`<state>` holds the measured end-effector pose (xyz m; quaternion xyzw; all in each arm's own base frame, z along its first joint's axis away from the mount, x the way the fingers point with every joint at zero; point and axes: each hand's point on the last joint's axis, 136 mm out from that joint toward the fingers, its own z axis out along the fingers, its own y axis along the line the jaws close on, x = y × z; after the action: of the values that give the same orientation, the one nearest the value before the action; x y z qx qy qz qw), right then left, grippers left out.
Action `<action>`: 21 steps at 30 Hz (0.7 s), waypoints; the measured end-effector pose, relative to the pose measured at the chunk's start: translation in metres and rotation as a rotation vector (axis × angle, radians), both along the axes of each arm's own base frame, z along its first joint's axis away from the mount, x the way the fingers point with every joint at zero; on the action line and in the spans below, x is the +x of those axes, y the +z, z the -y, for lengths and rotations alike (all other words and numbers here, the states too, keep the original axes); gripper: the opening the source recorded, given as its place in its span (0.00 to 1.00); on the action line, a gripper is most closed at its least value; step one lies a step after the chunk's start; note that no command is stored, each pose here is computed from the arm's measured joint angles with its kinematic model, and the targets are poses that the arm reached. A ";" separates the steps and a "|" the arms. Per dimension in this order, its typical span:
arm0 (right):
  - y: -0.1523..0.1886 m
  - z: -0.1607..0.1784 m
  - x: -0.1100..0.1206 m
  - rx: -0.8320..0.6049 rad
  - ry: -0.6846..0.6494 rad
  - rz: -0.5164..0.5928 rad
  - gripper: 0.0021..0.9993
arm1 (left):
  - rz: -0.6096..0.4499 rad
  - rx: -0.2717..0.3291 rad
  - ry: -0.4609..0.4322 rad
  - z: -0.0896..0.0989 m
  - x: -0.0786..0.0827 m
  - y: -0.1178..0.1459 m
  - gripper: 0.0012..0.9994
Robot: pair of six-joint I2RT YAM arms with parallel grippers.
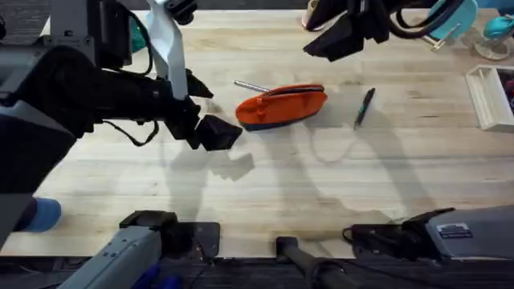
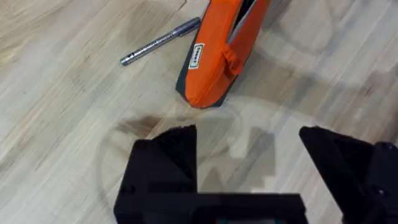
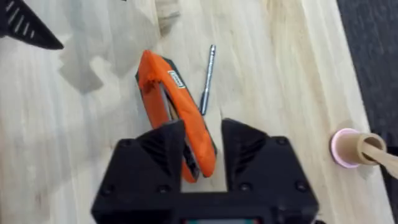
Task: Unzip the bag, pick up the pens from the table one at a time and place them inside, then zip the bag closed.
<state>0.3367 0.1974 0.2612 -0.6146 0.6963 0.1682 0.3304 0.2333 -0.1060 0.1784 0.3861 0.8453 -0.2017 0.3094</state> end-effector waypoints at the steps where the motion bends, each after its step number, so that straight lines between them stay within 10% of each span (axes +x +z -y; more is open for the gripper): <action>1: -0.001 0.000 -0.001 -0.003 0.001 -0.006 0.33 | 0.000 0.000 0.000 0.000 0.000 0.000 1.00; 4: -0.003 0.002 -0.006 -0.010 0.005 -0.025 0.05 | 0.000 0.000 0.000 0.000 0.000 0.000 0.99; 21: -0.017 0.014 -0.017 -0.081 -0.027 -0.099 0.03 | 0.000 0.000 0.000 0.000 0.000 0.000 1.00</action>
<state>0.3197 0.1838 0.2445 -0.6090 0.7262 0.1657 0.2726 0.2333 -0.1060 0.1784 0.3861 0.8453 -0.2017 0.3094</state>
